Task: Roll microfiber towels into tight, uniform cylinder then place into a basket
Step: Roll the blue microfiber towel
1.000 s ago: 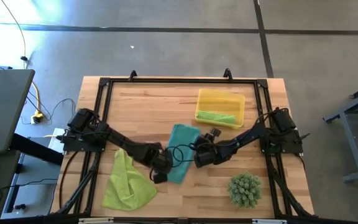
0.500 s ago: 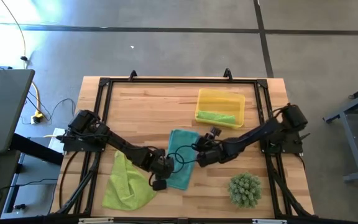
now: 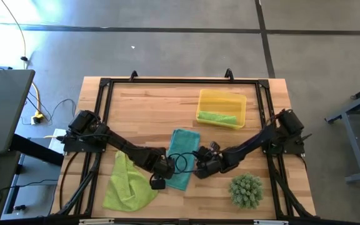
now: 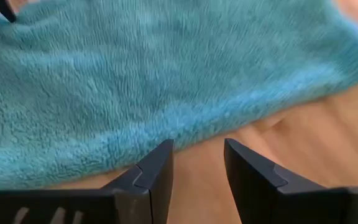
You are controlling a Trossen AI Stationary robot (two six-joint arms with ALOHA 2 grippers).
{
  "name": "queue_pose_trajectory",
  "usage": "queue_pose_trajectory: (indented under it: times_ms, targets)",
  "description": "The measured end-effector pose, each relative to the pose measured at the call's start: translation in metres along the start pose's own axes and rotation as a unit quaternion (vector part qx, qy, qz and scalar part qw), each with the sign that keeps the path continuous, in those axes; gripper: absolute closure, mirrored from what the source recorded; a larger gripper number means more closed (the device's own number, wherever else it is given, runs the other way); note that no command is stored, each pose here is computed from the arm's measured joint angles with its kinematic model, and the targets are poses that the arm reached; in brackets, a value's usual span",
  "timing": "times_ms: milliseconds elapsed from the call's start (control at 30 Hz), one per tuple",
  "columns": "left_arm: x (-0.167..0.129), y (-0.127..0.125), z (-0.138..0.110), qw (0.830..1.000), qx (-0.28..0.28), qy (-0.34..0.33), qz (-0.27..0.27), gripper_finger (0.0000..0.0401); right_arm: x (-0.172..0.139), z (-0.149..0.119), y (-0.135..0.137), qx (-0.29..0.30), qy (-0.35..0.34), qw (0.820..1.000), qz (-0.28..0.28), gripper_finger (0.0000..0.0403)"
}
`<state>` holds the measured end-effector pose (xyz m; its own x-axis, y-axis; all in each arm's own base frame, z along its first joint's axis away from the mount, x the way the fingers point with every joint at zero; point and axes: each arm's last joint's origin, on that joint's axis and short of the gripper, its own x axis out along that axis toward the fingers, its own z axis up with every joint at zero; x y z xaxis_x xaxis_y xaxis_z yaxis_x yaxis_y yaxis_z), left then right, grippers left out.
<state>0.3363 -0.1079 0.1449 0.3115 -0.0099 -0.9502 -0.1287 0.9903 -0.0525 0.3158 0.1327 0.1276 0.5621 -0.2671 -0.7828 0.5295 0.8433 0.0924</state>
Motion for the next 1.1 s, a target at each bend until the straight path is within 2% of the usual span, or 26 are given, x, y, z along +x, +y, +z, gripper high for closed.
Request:
queue_pose_trajectory:
  times_ms: [100, 233, 400, 600, 800, 900, 967, 1100]
  targets:
    - [0.000, -0.005, -0.001, 1.000, -0.002, -0.004, -0.004, 0.0343, 0.009, -0.006, 0.006, 0.018, -0.008, 1.000, 0.011, 0.0270]
    - [-0.001, -0.011, -0.003, 1.000, -0.024, -0.009, -0.009, 0.0338, 0.017, -0.011, 0.008, 0.004, -0.015, 1.000, 0.008, 0.0270]
    - [-0.002, -0.022, -0.003, 0.998, -0.041, -0.031, -0.025, 0.0328, 0.019, -0.012, 0.006, -0.059, -0.015, 0.998, -0.012, 0.0270]
    - [-0.004, -0.037, 0.003, 0.993, -0.044, -0.091, -0.055, 0.0315, 0.020, -0.012, 0.002, -0.165, -0.014, 0.986, -0.036, 0.0270]
    - [-0.006, -0.040, 0.006, 0.991, -0.034, -0.110, -0.065, 0.0306, 0.003, -0.010, -0.001, -0.223, 0.005, 0.975, -0.026, 0.0270]
    - [-0.006, -0.040, 0.006, 0.992, -0.006, -0.110, -0.062, 0.0303, -0.021, -0.006, 0.007, -0.226, -0.002, 0.974, 0.022, 0.0270]
    - [-0.007, -0.041, 0.005, 0.991, 0.035, -0.112, -0.058, 0.0303, -0.033, -0.007, 0.015, -0.230, -0.004, 0.971, 0.063, 0.0270]
    - [-0.007, -0.043, 0.002, 0.983, 0.141, -0.107, -0.045, 0.0303, -0.046, -0.025, 0.031, -0.311, -0.013, 0.943, 0.114, 0.0270]
